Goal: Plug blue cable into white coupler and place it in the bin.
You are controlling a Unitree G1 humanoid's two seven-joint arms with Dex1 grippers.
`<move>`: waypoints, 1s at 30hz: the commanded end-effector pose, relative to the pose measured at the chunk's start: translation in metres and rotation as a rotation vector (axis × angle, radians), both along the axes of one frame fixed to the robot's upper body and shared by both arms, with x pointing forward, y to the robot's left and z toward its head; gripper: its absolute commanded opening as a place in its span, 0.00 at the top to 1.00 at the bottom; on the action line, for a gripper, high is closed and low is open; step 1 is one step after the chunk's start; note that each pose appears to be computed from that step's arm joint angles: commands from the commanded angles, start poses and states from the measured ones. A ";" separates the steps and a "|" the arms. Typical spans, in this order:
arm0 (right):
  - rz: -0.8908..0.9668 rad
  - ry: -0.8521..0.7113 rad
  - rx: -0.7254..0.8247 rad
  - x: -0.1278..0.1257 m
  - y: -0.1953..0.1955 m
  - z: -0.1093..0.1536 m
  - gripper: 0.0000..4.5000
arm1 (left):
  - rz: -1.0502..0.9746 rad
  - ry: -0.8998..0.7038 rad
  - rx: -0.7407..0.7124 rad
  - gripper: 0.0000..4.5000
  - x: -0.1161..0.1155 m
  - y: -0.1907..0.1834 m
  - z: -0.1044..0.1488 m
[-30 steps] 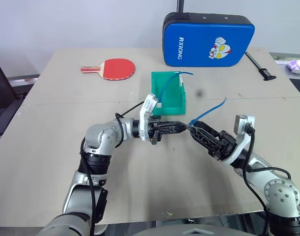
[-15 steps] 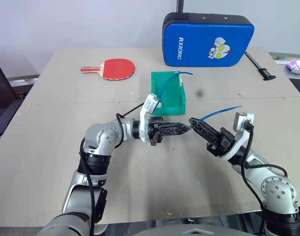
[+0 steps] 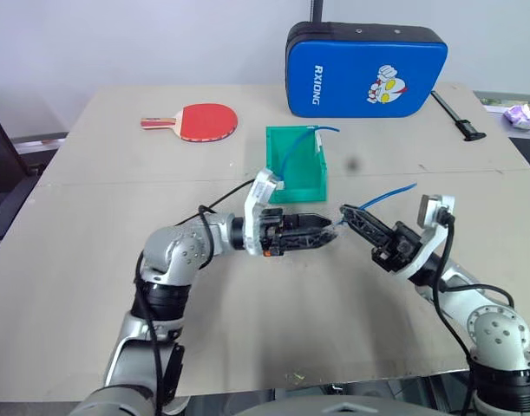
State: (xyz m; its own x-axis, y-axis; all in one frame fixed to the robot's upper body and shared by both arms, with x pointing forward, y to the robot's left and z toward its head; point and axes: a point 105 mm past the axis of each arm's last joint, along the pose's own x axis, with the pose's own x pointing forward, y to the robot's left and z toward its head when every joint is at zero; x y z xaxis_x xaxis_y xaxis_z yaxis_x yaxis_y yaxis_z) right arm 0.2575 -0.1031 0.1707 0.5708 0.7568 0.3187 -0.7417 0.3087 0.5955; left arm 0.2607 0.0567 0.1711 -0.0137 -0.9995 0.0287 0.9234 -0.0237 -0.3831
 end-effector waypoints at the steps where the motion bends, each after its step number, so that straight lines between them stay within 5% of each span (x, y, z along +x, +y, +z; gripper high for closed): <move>1: -0.050 -0.051 -0.008 0.006 -0.021 0.006 1.00 | 0.047 -0.187 -0.003 0.26 -0.012 -0.002 0.024; 6: -0.092 -0.079 -0.001 0.015 -0.038 0.009 1.00 | 0.273 -0.367 0.038 0.26 -0.008 0.016 0.036; 10: -0.059 -0.105 0.003 0.019 -0.037 0.014 1.00 | 0.714 -0.474 -0.027 0.26 0.009 0.053 0.049; 14: -0.019 -0.110 -0.007 0.023 -0.023 0.009 1.00 | 1.194 -0.577 0.181 0.26 0.000 0.102 0.017; 17: 0.015 -0.118 -0.035 0.024 -0.011 0.004 1.00 | 1.342 -0.652 0.367 0.26 -0.029 0.121 -0.017; 21: 0.063 -0.160 -0.085 0.017 0.003 0.005 1.00 | 1.464 -0.530 0.525 0.26 -0.056 0.139 -0.070; 30: 0.139 -0.241 -0.167 0.001 0.026 0.007 1.00 | 1.591 -0.423 0.526 0.26 -0.039 0.143 -0.098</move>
